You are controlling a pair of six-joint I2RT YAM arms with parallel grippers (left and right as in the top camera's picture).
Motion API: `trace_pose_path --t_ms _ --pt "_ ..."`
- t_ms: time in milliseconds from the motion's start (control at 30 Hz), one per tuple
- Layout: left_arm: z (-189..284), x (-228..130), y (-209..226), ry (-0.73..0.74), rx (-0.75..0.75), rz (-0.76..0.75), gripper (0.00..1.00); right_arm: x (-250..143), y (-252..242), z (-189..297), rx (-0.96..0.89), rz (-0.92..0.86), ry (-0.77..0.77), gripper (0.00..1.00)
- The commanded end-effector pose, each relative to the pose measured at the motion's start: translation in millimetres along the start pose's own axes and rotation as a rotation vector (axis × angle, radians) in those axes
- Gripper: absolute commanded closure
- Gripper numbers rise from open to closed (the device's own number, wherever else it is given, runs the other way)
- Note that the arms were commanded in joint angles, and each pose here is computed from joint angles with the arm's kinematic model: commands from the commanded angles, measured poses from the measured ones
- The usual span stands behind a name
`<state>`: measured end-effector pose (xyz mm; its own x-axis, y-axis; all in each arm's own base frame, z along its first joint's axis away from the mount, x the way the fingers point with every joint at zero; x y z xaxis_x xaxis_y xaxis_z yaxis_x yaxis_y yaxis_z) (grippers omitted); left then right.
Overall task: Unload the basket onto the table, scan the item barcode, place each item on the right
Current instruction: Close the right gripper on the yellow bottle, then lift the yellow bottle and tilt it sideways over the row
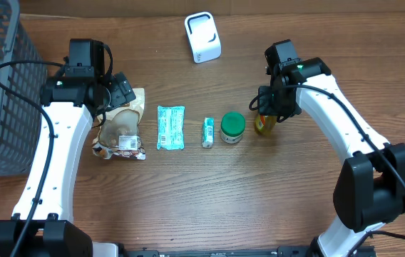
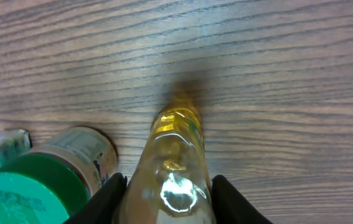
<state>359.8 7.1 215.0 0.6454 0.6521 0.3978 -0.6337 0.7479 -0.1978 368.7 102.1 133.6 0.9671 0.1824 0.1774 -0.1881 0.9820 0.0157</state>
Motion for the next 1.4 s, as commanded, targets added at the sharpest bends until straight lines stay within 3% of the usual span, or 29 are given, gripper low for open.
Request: trace_pose_path --t_ms 0,400,900,1367 --pt "1 2 -1 0.0 -0.009 -0.003 0.01 4 -5 7 -0.003 -0.018 -0.003 0.7" --pt "1 2 -1 0.0 -0.009 -0.003 0.0 15 -6 44 0.34 -0.14 -0.008 0.74" --pt "1 2 -1 0.0 -0.009 -0.003 0.0 15 -17 45 0.361 -0.171 -0.012 0.74" --pt "1 2 -1 0.0 -0.009 -0.003 0.0 30 10 64 0.64 -0.09 -0.101 0.75"
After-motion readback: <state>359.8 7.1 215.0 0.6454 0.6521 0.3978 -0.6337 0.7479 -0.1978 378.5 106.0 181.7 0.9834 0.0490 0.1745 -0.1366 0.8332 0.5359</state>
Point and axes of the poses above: each gripper's point midway between its finger pads, its own z axis back along the fingers, its own y axis along the line the jaws close on, x = y × z, the point moved 4 cm from there along z, back along the fingers, and after that the axes turned 14 degrees about z, right-handed, at the moved point
